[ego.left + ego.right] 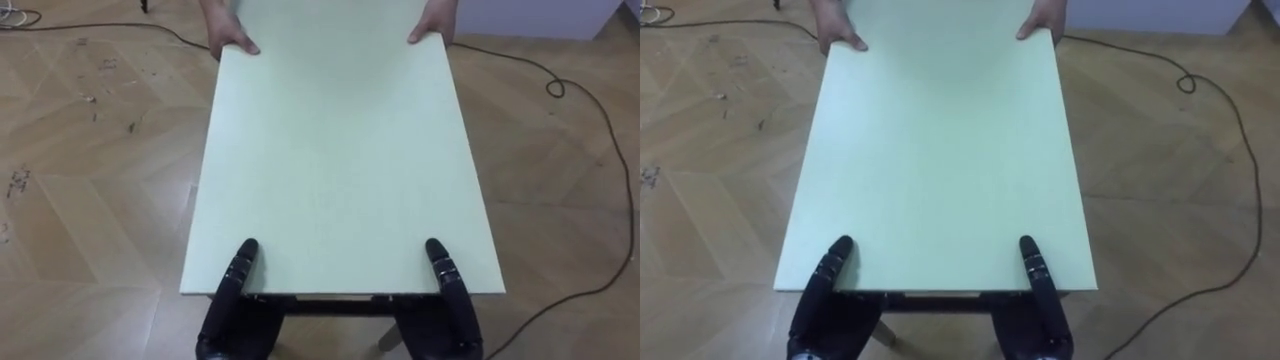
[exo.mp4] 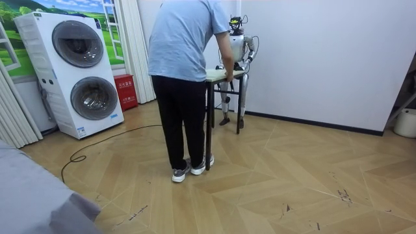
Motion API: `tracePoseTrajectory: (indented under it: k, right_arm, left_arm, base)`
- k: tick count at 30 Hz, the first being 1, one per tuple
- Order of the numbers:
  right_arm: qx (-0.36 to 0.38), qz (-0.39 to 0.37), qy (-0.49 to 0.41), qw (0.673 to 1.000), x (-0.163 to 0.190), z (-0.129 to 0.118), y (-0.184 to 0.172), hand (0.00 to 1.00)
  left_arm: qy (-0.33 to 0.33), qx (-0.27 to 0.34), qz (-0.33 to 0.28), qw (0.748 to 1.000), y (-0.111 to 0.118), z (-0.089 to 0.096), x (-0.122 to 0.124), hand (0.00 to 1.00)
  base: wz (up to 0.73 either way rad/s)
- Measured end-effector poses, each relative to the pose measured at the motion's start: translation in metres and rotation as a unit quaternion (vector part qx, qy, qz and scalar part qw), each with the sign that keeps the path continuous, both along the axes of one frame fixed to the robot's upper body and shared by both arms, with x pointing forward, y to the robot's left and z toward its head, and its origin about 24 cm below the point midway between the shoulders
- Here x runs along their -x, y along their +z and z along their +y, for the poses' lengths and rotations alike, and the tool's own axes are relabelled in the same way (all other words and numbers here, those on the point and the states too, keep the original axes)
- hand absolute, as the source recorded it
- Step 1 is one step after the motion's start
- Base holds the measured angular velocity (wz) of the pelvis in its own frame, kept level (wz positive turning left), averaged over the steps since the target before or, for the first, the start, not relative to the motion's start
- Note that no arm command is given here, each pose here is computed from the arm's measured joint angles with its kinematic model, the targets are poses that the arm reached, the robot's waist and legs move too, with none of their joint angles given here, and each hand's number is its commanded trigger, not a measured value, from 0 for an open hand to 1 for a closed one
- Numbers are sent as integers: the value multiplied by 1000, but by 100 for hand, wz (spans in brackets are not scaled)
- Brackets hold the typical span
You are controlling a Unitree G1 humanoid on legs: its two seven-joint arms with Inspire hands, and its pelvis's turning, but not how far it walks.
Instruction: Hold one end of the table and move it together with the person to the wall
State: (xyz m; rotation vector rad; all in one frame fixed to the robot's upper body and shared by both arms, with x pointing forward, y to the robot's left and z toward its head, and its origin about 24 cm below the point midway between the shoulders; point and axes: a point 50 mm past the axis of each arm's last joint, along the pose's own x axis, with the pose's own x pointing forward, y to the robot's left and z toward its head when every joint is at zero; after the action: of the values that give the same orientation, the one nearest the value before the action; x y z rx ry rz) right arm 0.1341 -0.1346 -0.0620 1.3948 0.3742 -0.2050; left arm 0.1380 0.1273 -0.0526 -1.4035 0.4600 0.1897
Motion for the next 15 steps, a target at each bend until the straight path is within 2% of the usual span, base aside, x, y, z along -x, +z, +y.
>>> tracePoseTrajectory:
  k: [4, 9, 13, 15]
  right_arm:
    - [-8, -1, -13, 1000, 5, -1, -1, 100]
    - [-11, -20, -34, 999, 11, -6, -1, 100]
    - [-12, -19, -26, 999, 15, -5, -2, 100]
    - [-7, -18, -27, 999, 16, -8, -2, 100]
  left_arm:
    - [-10, 1, -6, 1000, 2, -2, -4, 100]
    - [-37, -5, -24, 999, 8, -9, -17, 100]
    - [-26, 6, -11, 1000, 2, -9, -10, 100]
    - [-32, 8, -12, 999, 3, -11, -10, 100]
  base:
    - [54]
    - [78]
    - [17]
    - [53]
